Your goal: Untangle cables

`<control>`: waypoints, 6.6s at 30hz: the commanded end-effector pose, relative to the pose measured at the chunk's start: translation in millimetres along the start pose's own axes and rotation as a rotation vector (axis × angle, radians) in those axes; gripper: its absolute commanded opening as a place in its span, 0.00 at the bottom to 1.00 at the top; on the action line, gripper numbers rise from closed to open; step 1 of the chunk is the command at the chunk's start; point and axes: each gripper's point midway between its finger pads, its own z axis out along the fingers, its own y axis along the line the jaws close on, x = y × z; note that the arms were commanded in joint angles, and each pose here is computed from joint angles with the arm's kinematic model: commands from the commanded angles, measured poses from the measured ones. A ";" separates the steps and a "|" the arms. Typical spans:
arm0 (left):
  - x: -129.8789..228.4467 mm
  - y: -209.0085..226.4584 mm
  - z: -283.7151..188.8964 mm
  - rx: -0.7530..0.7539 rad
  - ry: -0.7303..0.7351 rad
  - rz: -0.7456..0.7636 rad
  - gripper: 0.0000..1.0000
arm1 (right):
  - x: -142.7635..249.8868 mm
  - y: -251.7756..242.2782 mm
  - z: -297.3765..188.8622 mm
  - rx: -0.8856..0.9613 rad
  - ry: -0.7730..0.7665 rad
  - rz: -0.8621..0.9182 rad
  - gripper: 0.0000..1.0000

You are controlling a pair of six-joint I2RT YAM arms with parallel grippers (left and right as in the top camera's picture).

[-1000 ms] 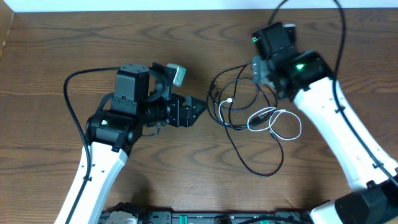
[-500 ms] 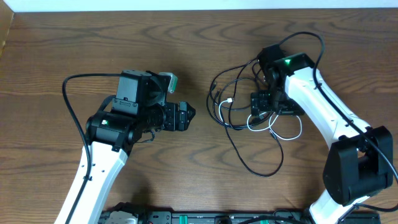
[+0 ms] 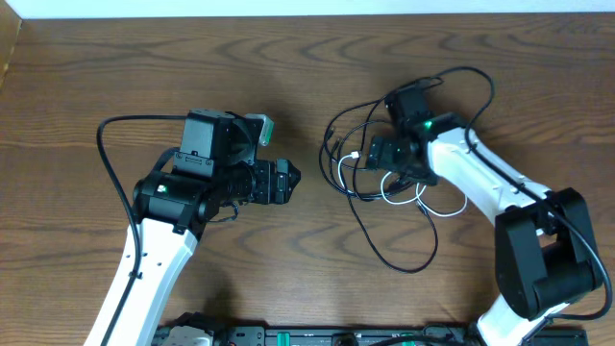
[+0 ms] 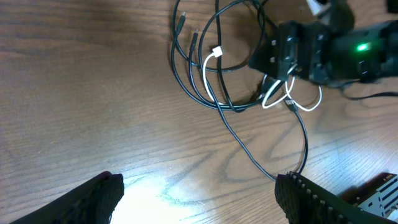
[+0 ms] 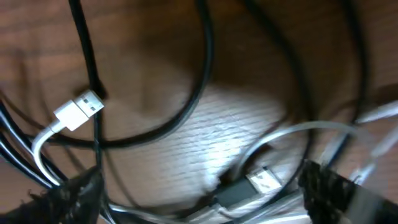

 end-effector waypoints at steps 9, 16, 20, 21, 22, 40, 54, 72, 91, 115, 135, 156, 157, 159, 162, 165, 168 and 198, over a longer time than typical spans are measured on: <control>1.8 2.0 2.1 -0.008 0.009 -0.001 0.84 | -0.1 20.7 -4.6 -0.062 -0.043 0.045 0.01; 1.4 4.5 2.1 -0.023 0.007 -0.001 0.84 | -76.3 82.4 -130.7 -0.279 -0.362 -0.251 0.01; 1.2 4.5 2.1 -0.023 0.006 -0.001 0.84 | -110.9 117.6 -283.8 -0.430 -0.698 -0.405 0.01; 1.2 4.5 2.1 -0.023 0.006 -0.001 0.84 | -114.2 120.1 -314.0 -0.459 -0.761 -0.407 0.01; 1.2 4.5 2.1 -0.023 0.006 -0.001 0.84 | -115.6 121.1 -338.6 -0.481 -0.811 -0.403 0.01; 1.4 4.5 2.1 -0.023 0.007 -0.001 0.84 | -142.7 19.9 -408.7 -0.103 -1.021 -0.194 0.01; 1.4 4.5 2.2 -0.023 0.007 -0.002 0.85 | -206.7 -172.6 -412.5 0.303 -1.052 0.190 0.01; 1.9 4.6 2.2 -0.023 0.009 -0.003 0.84 | -236.6 -407.8 -372.1 0.590 -0.977 0.548 0.01; 5.9 5.0 2.2 -0.025 0.025 -0.031 0.84 | -196.2 -538.6 -199.8 0.462 -0.556 0.706 0.15; 5.9 5.3 2.1 -0.026 0.024 -0.031 0.84 | -209.2 -299.5 -133.8 -0.066 -0.219 0.325 0.99; -2.4 41.4 -3.1 -0.221 -0.027 -0.076 0.85 | -164.2 -17.1 -84.7 -0.092 -0.122 -0.620 0.99; 3.8 42.0 -3.2 -0.224 -0.003 -0.084 0.85 | -173.4 3.6 -72.6 0.035 -0.265 0.086 0.72; 3.8 42.0 -3.2 -0.224 -0.003 -0.084 0.85 | -171.4 3.4 -70.1 0.035 -0.260 0.099 0.72; 3.9 42.0 -3.2 -0.224 -0.002 -0.084 0.85 | -165.8 2.8 -63.0 0.039 -0.246 0.123 0.70; 3.9 42.0 -3.2 -0.224 -0.002 -0.084 0.85 | -159.7 3.5 -50.9 0.038 -0.238 0.135 0.68; 3.9 42.0 -3.2 -0.224 -0.002 -0.084 0.84 | -157.3 4.2 -42.5 0.035 -0.239 0.131 0.60; 4.5 42.1 -3.3 -0.224 0.000 -0.084 0.85 | -155.4 4.5 -36.4 0.033 -0.241 0.131 0.47; 6.6 41.9 -3.2 -0.225 0.008 -0.085 0.85 | -153.3 40.2 -49.2 -0.131 -0.246 -0.229 0.01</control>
